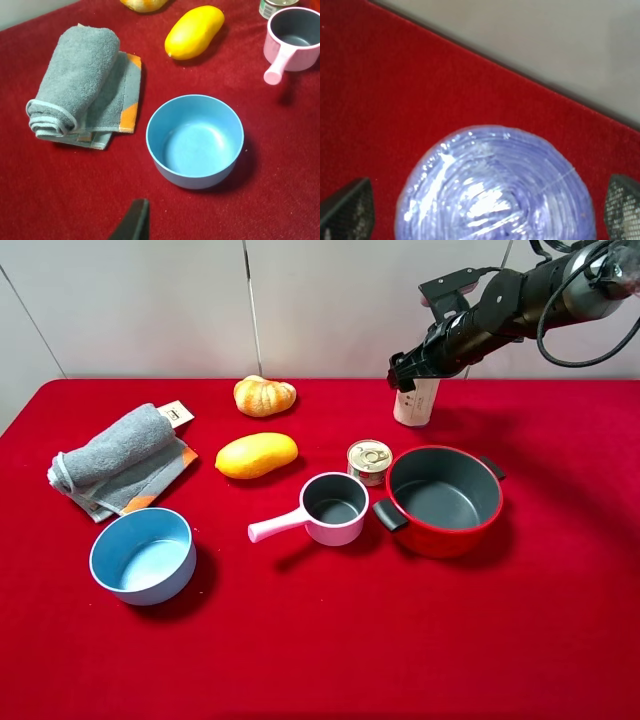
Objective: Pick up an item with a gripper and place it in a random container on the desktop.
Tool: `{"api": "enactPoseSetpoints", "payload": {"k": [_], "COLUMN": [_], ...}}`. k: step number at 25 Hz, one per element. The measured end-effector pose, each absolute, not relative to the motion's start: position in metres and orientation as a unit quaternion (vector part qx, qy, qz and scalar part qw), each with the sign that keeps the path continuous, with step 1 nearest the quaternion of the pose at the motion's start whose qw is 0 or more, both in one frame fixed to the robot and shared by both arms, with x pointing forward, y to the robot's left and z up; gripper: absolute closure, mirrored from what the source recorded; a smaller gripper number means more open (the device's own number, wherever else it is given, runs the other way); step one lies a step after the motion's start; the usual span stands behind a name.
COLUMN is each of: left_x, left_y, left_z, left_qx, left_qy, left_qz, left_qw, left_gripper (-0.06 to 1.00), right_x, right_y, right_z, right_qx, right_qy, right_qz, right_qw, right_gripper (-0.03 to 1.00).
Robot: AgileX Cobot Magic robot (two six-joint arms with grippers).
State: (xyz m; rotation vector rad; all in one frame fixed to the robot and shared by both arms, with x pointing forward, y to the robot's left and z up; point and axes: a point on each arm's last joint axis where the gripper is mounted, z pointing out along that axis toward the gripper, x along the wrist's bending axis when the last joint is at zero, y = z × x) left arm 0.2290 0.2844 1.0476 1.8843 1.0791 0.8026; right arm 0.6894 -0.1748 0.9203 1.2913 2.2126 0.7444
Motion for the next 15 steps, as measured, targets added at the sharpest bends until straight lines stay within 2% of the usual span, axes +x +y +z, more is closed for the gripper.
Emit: {"api": "enactPoseSetpoints", "payload": {"k": [3,5,6,15], "left_x": [0.2290,0.2290,0.2290,0.2290], "left_y": [0.2844,0.2844,0.2844,0.2844], "left_z": [1.0476,1.0476,1.0476,1.0476], "left_qx": [0.745,0.745,0.745,0.745], "left_qy": [0.427,0.427,0.427,0.427], "left_qz": [0.317,0.317,0.317,0.317], "left_qw": [0.402,0.402,0.402,0.402], "left_gripper": [-0.05,-0.05,-0.05,-0.05], "right_x": [0.6894,0.6894,0.6894,0.6893], "right_y": [-0.1748,-0.1748,-0.1747,-0.1747], "right_z": [0.9203,0.9203,0.9203,0.9202], "right_qx": [0.471,0.471,0.471,0.472], "right_qy": [0.806,0.806,0.806,0.806], "right_qz": [0.271,0.272,0.272,0.272], "right_qw": [0.235,0.234,0.234,0.234], "right_gripper": [0.37,0.49,0.51,0.51]}}
